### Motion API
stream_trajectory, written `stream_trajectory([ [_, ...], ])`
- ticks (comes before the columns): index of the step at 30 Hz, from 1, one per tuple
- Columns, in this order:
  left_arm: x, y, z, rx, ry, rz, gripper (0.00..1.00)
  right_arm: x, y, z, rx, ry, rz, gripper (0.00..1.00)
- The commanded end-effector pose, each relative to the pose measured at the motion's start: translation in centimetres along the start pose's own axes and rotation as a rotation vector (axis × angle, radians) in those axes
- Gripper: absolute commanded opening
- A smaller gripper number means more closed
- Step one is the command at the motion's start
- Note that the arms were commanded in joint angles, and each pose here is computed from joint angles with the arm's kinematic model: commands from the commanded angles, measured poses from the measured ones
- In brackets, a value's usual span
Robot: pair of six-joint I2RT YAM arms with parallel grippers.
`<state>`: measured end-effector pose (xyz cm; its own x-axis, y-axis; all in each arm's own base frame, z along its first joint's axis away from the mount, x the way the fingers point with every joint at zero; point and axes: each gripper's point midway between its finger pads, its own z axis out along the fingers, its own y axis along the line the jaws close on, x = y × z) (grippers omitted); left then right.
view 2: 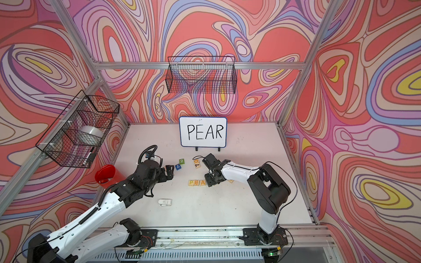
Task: Spell the uppercase word “pear” with letter blocks
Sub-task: Move the letter block to the center of the board.
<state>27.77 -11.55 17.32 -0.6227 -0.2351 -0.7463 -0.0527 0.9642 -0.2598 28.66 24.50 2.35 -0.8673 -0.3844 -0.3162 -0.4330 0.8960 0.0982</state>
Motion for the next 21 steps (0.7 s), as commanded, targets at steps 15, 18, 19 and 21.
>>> stream_trajectory([
  [15, 0.3, 0.6, -0.3, -0.013, 0.001, -0.012, 1.0, 0.6, -0.1, -1.0, 0.114, -0.049, 0.113, 0.41],
  [18, 0.3, 0.6, -0.3, -0.012, 0.002, -0.012, 1.0, 0.7, -0.8, -1.3, 0.153, -0.057, 0.145, 0.36],
  [19, 0.3, 0.5, -0.3, -0.011, 0.002, -0.013, 1.0, 0.8, -0.9, -1.3, 0.16, -0.057, 0.153, 0.35],
  [21, 0.3, 0.5, -0.2, -0.009, 0.004, -0.013, 1.0, 0.9, -0.8, -1.3, 0.163, -0.058, 0.166, 0.33],
])
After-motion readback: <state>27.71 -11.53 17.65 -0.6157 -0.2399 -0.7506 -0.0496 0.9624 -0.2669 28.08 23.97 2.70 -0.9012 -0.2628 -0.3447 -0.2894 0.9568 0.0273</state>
